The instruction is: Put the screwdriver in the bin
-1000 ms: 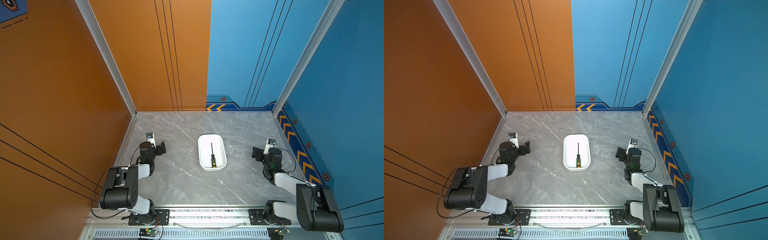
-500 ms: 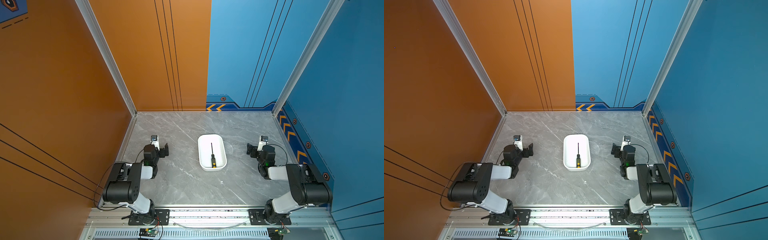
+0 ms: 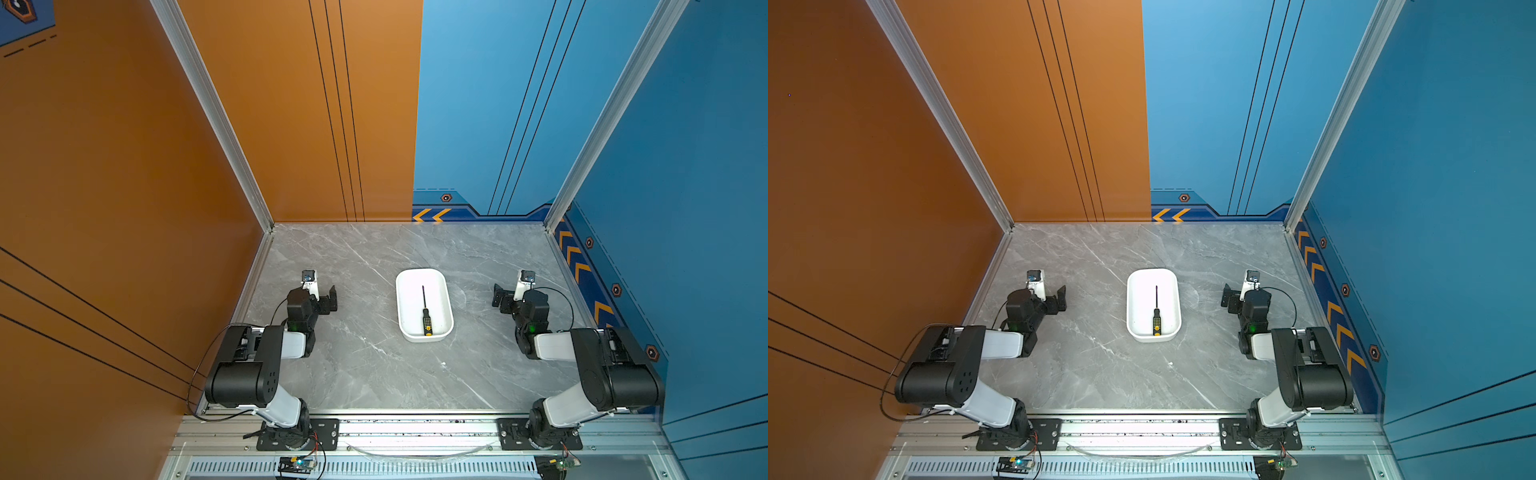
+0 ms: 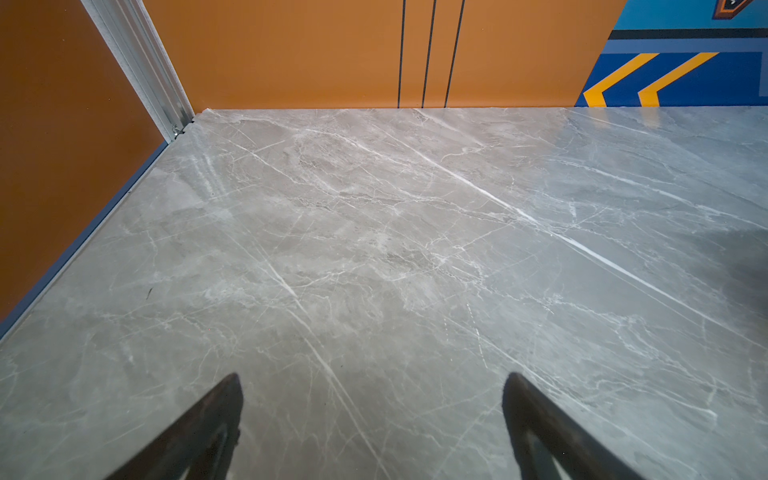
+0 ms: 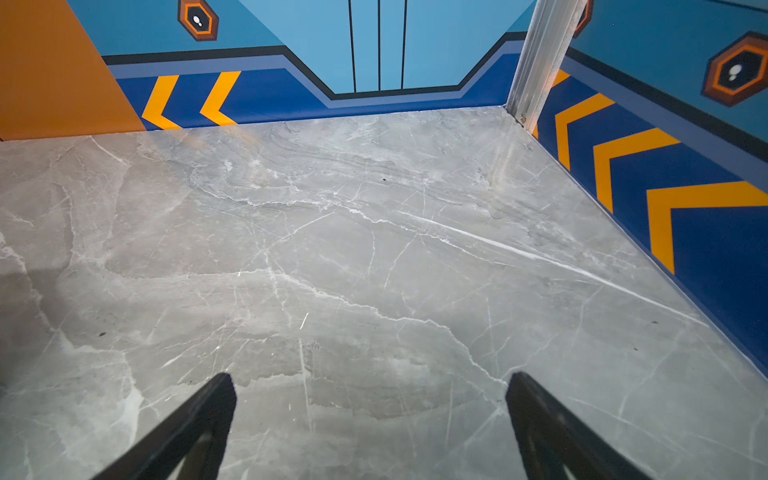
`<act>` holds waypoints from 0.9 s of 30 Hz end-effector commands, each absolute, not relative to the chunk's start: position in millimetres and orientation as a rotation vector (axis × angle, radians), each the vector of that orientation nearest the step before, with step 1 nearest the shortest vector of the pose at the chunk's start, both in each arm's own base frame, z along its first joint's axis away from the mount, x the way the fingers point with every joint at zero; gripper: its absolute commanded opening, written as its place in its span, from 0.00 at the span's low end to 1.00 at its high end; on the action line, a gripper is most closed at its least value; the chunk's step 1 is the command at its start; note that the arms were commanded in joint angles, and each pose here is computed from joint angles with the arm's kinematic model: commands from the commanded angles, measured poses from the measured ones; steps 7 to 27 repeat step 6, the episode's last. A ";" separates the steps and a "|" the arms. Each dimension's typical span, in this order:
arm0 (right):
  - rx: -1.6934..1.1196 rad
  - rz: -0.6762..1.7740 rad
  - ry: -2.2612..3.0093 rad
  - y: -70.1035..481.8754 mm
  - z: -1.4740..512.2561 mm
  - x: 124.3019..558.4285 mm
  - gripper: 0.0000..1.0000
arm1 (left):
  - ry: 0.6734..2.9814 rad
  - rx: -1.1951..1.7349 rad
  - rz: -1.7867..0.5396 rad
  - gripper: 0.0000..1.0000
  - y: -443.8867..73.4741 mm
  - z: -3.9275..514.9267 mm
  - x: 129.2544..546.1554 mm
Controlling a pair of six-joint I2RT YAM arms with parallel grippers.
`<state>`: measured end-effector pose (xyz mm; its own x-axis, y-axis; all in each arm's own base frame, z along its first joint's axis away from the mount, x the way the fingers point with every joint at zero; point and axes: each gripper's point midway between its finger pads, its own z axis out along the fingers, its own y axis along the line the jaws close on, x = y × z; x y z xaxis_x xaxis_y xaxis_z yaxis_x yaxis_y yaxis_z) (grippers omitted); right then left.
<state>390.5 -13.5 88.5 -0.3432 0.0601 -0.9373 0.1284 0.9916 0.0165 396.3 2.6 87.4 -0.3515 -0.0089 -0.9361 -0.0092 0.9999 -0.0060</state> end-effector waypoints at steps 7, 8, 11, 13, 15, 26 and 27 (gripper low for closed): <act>0.141 -0.087 1.904 -16.9 93.2 394.2 1.00 | 1.920 -0.014 0.031 0.98 5.7 89.0 397.2; 0.141 -0.087 1.904 -16.9 93.2 394.2 1.00 | 1.920 -0.014 0.031 0.98 5.7 89.0 397.2; 0.141 -0.087 1.904 -16.9 93.2 394.2 1.00 | 1.920 -0.014 0.031 0.98 5.7 89.0 397.2; 0.141 -0.087 1.904 -16.9 93.2 394.2 1.00 | 1.920 -0.014 0.031 0.98 5.7 89.0 397.2; 0.141 -0.087 1.904 -16.9 93.2 394.2 1.00 | 1.920 -0.014 0.031 0.98 5.7 89.0 397.2; 0.141 -0.087 1.904 -16.9 93.2 394.2 1.00 | 1.920 -0.014 0.031 0.98 5.7 89.0 397.2; 0.141 -0.087 1.904 -16.9 93.2 394.2 1.00 | 1.920 -0.014 0.031 0.98 5.7 89.0 397.2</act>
